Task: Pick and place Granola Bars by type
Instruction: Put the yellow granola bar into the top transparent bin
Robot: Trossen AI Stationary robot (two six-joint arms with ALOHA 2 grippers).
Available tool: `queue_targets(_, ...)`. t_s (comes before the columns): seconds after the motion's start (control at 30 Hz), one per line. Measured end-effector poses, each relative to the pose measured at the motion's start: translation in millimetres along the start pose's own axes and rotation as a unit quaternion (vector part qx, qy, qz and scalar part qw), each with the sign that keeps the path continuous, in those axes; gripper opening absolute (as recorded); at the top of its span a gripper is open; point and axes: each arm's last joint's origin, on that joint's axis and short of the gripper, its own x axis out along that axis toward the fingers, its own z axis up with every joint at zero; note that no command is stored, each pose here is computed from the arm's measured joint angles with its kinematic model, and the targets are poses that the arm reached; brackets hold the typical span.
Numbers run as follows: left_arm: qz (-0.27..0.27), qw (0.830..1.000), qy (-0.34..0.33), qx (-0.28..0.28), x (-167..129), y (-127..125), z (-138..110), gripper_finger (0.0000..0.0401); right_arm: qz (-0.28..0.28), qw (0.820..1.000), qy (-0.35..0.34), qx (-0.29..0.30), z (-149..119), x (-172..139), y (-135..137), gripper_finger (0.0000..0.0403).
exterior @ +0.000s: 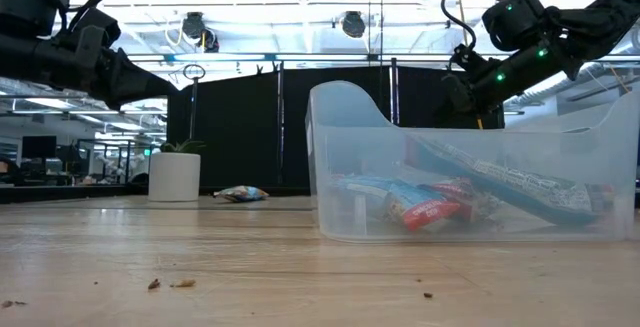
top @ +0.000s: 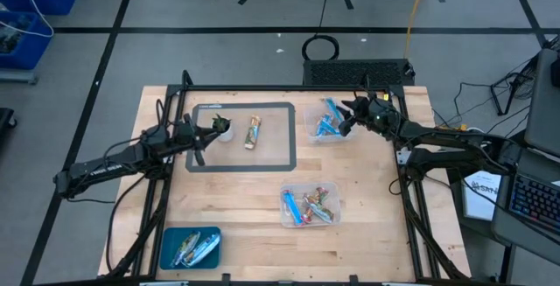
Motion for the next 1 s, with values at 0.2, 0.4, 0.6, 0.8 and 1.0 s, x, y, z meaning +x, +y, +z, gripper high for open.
queue_targets(0.2,-0.002,1.0,-0.026,-0.016,0,0,5,0.0077,0.057,0.998,-0.008,0.003,1,0,3,0.0144)
queue_targets(0.4,-0.003,0.999,-0.045,-0.014,0,0,9,0.0077,0.207,0.976,-0.059,0.013,12,-4,14,0.0149)
queue_targets(0.6,-0.004,0.999,-0.044,-0.013,0,0,9,0.0077,0.129,0.988,-0.079,0.013,15,-3,13,0.014)
queue_targets(0.8,-0.004,0.999,-0.043,-0.015,0,0,8,0.0077,0.019,0.999,-0.036,0.011,5,6,-3,0.0146)
queue_targets(1.0,-0.004,0.999,-0.041,-0.015,0,0,8,0.0077,-0.083,0.996,0.014,0.04,-6,12,-24,0.0156)
